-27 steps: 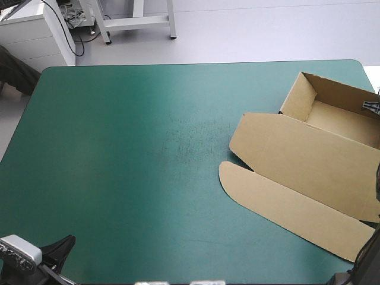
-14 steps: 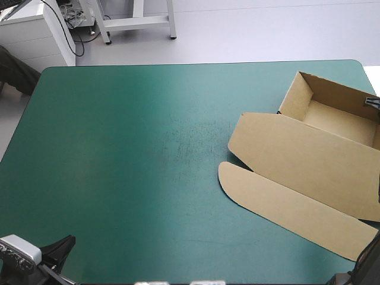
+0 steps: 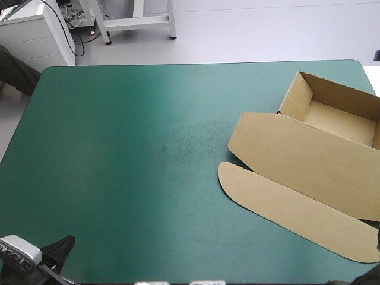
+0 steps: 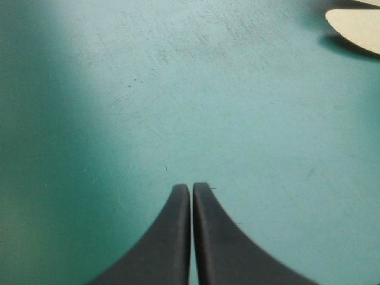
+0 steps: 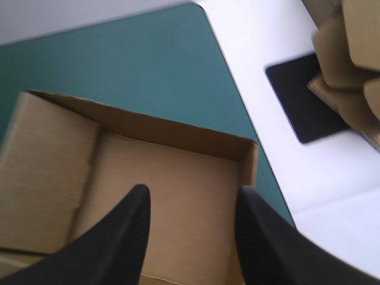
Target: Fold the box
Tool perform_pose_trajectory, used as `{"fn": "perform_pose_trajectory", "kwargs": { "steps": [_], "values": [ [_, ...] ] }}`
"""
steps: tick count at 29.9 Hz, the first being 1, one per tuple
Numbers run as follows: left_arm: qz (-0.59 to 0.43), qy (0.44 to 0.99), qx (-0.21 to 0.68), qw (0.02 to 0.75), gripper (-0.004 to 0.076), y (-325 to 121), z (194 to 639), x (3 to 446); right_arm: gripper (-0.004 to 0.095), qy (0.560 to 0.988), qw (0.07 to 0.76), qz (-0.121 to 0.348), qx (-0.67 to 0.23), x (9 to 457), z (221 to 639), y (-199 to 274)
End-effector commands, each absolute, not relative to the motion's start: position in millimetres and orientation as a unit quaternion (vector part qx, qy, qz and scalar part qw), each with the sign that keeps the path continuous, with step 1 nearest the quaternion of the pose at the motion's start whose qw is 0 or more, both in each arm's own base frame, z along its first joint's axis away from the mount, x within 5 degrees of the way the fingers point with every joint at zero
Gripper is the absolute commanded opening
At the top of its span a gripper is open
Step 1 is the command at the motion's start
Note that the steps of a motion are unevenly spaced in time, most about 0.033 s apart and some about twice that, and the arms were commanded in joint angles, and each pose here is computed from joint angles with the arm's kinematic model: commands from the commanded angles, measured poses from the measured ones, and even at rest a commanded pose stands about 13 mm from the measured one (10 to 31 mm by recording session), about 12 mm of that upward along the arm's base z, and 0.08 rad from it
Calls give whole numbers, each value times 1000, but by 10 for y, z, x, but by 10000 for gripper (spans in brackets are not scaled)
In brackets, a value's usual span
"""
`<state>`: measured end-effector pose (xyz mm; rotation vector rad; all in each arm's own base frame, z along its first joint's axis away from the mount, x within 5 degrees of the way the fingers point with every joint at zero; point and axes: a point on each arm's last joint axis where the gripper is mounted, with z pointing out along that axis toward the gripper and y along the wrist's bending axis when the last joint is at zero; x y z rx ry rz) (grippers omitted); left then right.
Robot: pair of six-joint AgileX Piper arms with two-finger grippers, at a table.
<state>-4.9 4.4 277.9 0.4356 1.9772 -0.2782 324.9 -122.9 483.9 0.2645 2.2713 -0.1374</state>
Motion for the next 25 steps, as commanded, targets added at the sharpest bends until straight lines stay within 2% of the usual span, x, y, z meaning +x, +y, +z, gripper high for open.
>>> {"fn": "perform_pose_trajectory", "kwargs": {
  "steps": [1,5,8,12,17,22,25],
  "values": [
    [-127,799,175,560,-8,51,2902,-62,425,864,502,-41,18,2689,5451,-650],
    [-127,799,175,560,-8,51,2902,-62,418,833,551,-16,-56,2247,5736,-155],
    [-127,799,175,560,-8,51,2902,-62,374,809,576,20,-114,1879,5858,160],
    [-127,799,175,560,-8,51,2902,-62,222,799,574,52,-173,1468,5792,364],
    [-127,799,175,560,-8,51,2902,-62,-1,823,540,19,-175,1086,5403,267],
    [-127,799,175,560,-8,51,2902,-62,-12,839,528,-33,-130,714,4896,51],
    [-128,799,175,560,-8,50,2902,-62,-12,834,536,-40,-125,514,4581,-11]
  ]
}}
